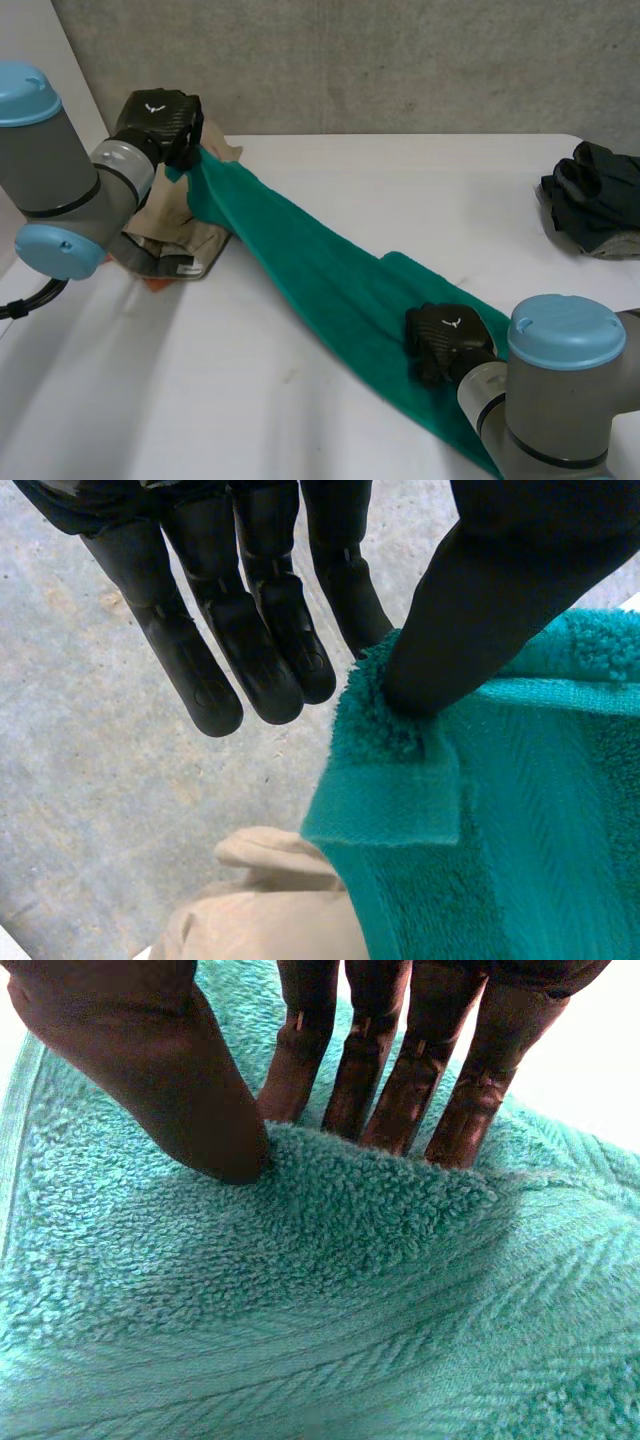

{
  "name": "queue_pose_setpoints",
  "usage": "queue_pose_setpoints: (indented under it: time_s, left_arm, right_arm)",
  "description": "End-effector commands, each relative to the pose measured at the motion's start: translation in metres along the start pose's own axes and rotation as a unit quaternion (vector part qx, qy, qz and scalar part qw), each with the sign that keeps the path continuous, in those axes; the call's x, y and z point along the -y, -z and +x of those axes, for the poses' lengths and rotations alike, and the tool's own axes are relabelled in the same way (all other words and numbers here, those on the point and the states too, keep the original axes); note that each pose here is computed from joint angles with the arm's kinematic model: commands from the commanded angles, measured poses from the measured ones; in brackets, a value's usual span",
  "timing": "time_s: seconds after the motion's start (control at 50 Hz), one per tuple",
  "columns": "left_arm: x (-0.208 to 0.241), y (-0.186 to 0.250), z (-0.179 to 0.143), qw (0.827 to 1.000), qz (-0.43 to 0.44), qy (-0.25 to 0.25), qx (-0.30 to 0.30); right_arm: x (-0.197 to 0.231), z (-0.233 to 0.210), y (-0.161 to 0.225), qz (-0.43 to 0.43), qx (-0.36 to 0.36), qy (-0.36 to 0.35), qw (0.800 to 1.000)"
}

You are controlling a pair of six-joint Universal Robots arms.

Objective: Fold the laundry.

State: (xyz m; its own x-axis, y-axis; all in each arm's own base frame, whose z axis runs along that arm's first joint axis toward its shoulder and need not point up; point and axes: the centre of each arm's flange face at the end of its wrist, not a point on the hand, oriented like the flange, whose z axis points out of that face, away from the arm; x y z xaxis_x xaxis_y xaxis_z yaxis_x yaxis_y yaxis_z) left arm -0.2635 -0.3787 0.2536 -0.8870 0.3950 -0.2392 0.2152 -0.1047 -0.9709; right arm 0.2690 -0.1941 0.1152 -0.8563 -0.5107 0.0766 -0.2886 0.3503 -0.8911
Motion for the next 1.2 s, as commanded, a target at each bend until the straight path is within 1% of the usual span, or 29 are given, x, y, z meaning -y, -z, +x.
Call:
queue_pose_setpoints:
  time_s: [0.02, 0.08, 0.1, 0.18, 0.24, 0.26, 0.28, 0.3, 0.38, 0.5, 0.56, 0.64, 0.68, 0.74, 0.82, 0.84, 0.88, 0.92, 0.98, 1.1, 1.2]
  left_arm:
    - [-0.002, 0.003, 0.000, 1.000, -0.006, 0.001, -0.002]
    - [0.000, 0.005, 0.000, 1.000, -0.005, 0.000, -0.001]
    - [0.001, 0.005, 0.000, 1.000, -0.005, 0.000, -0.001]
    - [0.006, 0.015, -0.001, 1.000, -0.007, 0.001, -0.002]
    - [0.006, 0.023, 0.002, 1.000, -0.013, 0.002, -0.006]
    - [0.003, 0.028, 0.005, 1.000, -0.022, 0.004, -0.011]
    - [0.003, 0.031, 0.006, 1.000, -0.026, 0.004, -0.013]
    - [0.002, 0.035, 0.008, 0.999, -0.033, 0.005, -0.016]
    - [-0.002, 0.057, 0.014, 0.997, -0.070, 0.009, -0.030]
    - [-0.014, 0.096, 0.029, 0.989, -0.135, 0.017, -0.057]
    - [-0.030, 0.115, 0.039, 0.981, -0.176, 0.021, -0.074]
    - [-0.045, 0.131, 0.055, 0.974, -0.205, 0.022, -0.098]
    - [-0.048, 0.133, 0.058, 0.973, -0.207, 0.022, -0.102]
    - [-0.049, 0.128, 0.055, 0.975, -0.200, 0.024, -0.095]
    - [-0.045, 0.121, 0.051, 0.980, -0.177, 0.021, -0.086]
    - [-0.043, 0.119, 0.050, 0.981, -0.171, 0.021, -0.084]
    - [-0.039, 0.113, 0.046, 0.984, -0.157, 0.020, -0.076]
    - [-0.036, 0.111, 0.042, 0.986, -0.148, 0.019, -0.069]
    - [-0.032, 0.105, 0.035, 0.989, -0.136, 0.018, -0.058]
    - [-0.030, 0.101, 0.026, 0.990, -0.130, 0.019, -0.046]
    - [-0.031, 0.101, 0.026, 0.990, -0.132, 0.020, -0.045]
  right_arm:
    - [0.018, 0.020, -0.009, 0.042, -0.029, -0.001, 0.999]
    - [0.032, 0.036, -0.008, 0.060, -0.054, 0.016, 0.997]
    - [0.041, 0.049, -0.009, 0.069, -0.073, 0.032, 0.994]
    - [0.062, 0.078, -0.012, 0.095, -0.116, 0.063, 0.987]
    - [0.081, 0.087, -0.010, 0.125, -0.133, 0.084, 0.980]
    - [0.102, 0.092, -0.006, 0.157, -0.144, 0.101, 0.972]
    - [0.108, 0.092, -0.006, 0.166, -0.145, 0.106, 0.970]
    - [0.128, 0.095, -0.003, 0.191, -0.151, 0.125, 0.962]
    - [0.154, 0.098, -0.001, 0.199, -0.148, 0.159, 0.955]
    - [0.173, 0.100, 0.003, 0.173, -0.112, 0.184, 0.961]
    - [0.170, 0.106, -0.010, 0.133, -0.091, 0.202, 0.966]
    - [0.159, 0.107, -0.034, 0.094, -0.076, 0.220, 0.968]
    - [0.146, 0.108, -0.049, 0.071, -0.072, 0.221, 0.970]
    - [0.135, 0.110, -0.057, 0.055, -0.075, 0.212, 0.973]
    - [0.123, 0.113, -0.053, 0.031, -0.098, 0.162, 0.981]
    - [0.113, 0.111, -0.050, 0.016, -0.101, 0.130, 0.986]
    - [0.104, 0.111, -0.045, 0.002, -0.103, 0.096, 0.990]
    - [0.093, 0.106, -0.036, -0.013, -0.094, 0.053, 0.994]
    - [0.079, 0.099, -0.025, -0.029, -0.081, 0.019, 0.996]
    - [0.060, 0.085, -0.020, -0.042, -0.047, 0.022, 0.998]
    - [0.056, 0.074, -0.028, -0.014, -0.041, 0.047, 0.998]
